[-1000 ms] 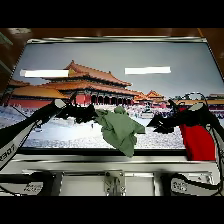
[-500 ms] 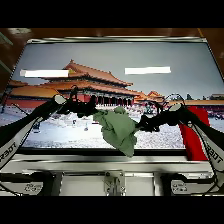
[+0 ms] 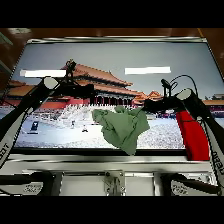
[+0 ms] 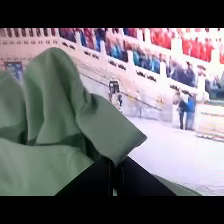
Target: Fold the shirts.
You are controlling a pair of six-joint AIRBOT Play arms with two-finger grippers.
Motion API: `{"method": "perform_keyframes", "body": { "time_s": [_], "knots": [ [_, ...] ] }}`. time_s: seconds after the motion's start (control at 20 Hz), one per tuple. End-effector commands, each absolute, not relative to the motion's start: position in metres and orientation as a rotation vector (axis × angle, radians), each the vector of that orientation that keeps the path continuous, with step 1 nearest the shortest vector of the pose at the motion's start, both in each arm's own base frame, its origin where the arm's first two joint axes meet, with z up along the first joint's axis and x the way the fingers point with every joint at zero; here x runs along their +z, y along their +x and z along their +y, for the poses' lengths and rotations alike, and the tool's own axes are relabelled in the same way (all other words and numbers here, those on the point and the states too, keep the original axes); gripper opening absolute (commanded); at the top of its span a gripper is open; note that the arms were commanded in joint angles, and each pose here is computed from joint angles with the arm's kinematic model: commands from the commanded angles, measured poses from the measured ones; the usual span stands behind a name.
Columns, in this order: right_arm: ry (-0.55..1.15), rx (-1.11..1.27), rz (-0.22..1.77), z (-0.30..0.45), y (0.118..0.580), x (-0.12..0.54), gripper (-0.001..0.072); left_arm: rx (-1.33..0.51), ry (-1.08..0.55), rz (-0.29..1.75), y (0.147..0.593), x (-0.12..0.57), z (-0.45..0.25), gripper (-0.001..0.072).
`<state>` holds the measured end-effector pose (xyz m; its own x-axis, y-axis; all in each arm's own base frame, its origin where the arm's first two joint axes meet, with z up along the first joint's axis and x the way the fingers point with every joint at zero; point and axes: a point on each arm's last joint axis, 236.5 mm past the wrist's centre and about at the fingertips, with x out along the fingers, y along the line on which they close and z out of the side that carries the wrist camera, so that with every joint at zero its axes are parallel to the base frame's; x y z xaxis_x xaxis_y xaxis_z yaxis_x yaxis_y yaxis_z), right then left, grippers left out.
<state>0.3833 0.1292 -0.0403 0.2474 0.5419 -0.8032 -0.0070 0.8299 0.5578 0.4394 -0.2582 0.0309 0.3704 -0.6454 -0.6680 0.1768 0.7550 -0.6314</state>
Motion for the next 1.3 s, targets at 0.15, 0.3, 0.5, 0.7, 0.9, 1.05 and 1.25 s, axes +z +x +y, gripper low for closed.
{"method": "perform_keyframes", "body": {
  "time_s": [0.15,0.3,0.5,0.7,0.9,1.05,1.25],
  "knots": [
    [0.432,0.389,1.273,0.121,0.387,-0.027,0.0061,-0.519,-0.457,1.449,0.373,-0.027,-0.239,0.0718],
    [0.411,0.379,1.281,0.117,0.386,-0.030,0.0061,-0.450,-0.496,1.611,0.339,-0.070,-0.223,0.0720],
    [0.397,0.371,1.277,0.114,0.387,-0.031,0.0061,-0.409,-0.561,1.579,0.344,-0.092,-0.231,0.0720],
    [0.398,0.372,1.277,0.115,0.386,-0.031,0.0061,-0.437,-0.672,1.564,0.351,-0.106,-0.263,0.0713],
    [0.398,0.378,1.291,0.116,0.383,-0.032,0.0061,-0.399,-0.695,1.503,0.369,-0.113,-0.262,0.0044],
    [0.384,0.390,1.283,0.115,0.383,-0.029,0.0061,-0.437,-0.612,1.363,0.398,-0.071,-0.246,0.0037],
    [0.264,0.459,1.065,0.115,0.410,0.045,0.0061,-0.482,-0.391,0.982,0.446,0.076,-0.214,0.0037]
  ]
}}
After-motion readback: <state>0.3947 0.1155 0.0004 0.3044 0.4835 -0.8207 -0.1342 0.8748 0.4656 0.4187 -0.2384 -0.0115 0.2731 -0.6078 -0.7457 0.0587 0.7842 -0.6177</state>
